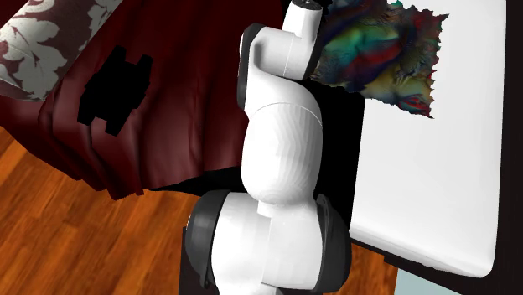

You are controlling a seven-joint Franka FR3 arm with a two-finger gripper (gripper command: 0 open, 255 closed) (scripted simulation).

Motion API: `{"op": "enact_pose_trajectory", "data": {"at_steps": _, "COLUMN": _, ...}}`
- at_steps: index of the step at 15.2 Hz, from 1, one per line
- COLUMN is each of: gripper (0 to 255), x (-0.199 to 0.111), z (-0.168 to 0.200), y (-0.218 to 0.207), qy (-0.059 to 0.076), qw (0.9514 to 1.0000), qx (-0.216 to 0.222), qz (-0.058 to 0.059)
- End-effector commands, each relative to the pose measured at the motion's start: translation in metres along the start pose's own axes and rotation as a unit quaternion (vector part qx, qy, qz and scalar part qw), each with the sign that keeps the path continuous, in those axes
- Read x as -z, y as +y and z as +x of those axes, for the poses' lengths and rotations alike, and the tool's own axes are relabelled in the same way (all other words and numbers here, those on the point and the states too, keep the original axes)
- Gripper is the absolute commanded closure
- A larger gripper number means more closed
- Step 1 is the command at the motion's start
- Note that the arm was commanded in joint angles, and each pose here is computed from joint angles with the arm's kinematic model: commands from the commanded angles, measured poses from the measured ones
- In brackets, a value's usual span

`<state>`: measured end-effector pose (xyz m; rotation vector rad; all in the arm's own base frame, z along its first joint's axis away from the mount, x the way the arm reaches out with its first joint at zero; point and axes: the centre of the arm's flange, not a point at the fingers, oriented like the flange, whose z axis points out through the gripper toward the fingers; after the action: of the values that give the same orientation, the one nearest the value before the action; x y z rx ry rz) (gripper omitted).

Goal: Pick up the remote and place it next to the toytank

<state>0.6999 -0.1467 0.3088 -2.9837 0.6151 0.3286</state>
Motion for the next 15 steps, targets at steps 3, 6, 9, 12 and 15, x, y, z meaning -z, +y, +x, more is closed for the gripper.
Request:
{"op": "enact_pose_trajectory", "data": {"at_steps": 3, "gripper": 0, "x": -0.0008, "z": -0.0002, "y": -0.0004, "qy": 0.0, "qw": 1.0, "qx": 0.0, "qz": 0.0}}
{"op": "enact_pose_trajectory", "data": {"at_steps": 6, "gripper": 255, "x": -0.0007, "z": -0.0002, "y": -0.0004, "qy": 0.0, "qw": 1.0, "qx": 0.0, "qz": 0.0}}
{"op": "enact_pose_trajectory", "data": {"at_steps": 9, "gripper": 255, "x": -0.0002, "z": 0.0004, "y": 0.0015, "qy": 0.0, "qw": 1.0, "qx": 0.0, "qz": 0.0}}
{"op": "enact_pose_trajectory", "data": {"at_steps": 12, "gripper": 255, "x": -0.0022, "z": -0.0003, "y": 0.0004, "qy": 0.0, "qw": 1.0, "qx": 0.0, "qz": 0.0}}
{"op": "enact_pose_trajectory", "data": {"at_steps": 15, "gripper": 255, "x": -0.0008, "z": -0.0002, "y": -0.0004, "qy": 0.0, "qw": 1.0, "qx": 0.0, "qz": 0.0}}
